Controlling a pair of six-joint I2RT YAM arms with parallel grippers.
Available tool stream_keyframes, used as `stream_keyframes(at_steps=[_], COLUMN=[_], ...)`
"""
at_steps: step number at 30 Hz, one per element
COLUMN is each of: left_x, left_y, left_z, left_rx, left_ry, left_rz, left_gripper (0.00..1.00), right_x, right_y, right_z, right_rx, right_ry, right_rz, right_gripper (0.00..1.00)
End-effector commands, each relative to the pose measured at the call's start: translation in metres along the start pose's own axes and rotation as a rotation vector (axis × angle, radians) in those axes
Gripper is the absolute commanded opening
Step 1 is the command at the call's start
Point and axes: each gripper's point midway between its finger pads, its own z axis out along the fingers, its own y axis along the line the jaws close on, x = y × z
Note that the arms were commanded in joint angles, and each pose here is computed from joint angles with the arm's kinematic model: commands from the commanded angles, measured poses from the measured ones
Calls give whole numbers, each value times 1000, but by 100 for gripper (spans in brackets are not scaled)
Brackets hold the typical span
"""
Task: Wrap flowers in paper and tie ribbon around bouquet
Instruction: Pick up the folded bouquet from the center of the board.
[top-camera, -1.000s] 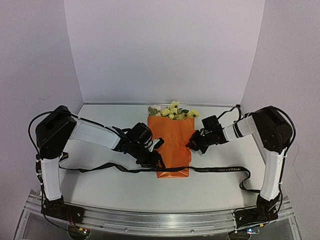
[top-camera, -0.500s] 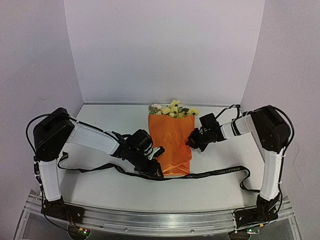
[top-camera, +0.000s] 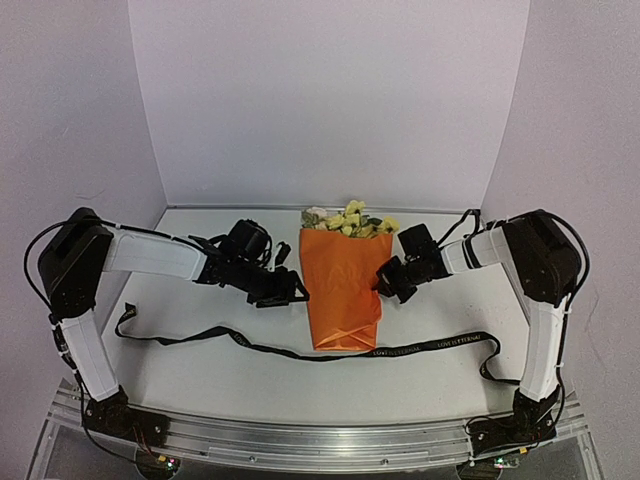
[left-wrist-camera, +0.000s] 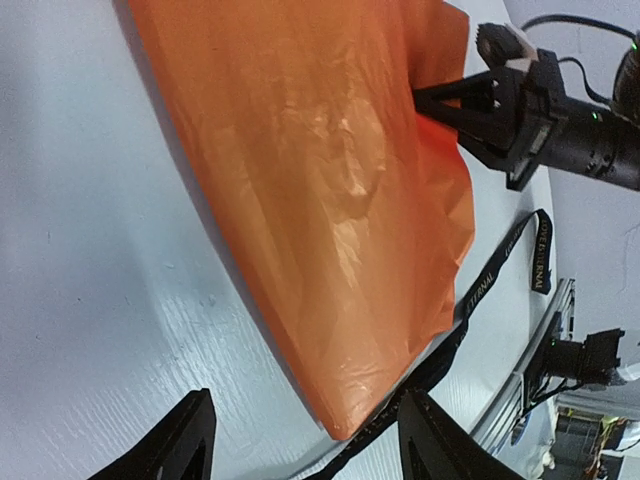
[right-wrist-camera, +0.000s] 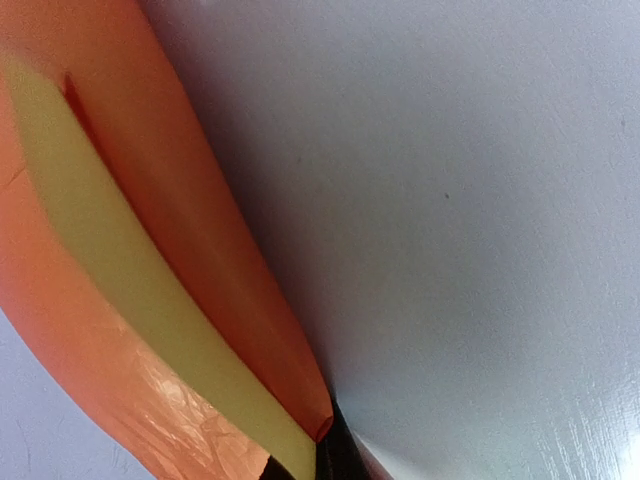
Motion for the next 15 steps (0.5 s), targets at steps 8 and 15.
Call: stream_keyframes(at_steps=[8, 15], left_x=[-30, -60], left_y=[8, 29], left_z=[35, 51], left_rx=[89, 35], left_ry=[-37, -104], left_rz=[-147, -193], left_gripper=[69, 65], right_x=[11, 15], right_y=[19, 18], right_z=[-13, -13], right_rx=[-23, -11], right_ry=[45, 67], right_rz=[88, 71], right_gripper=[0, 0])
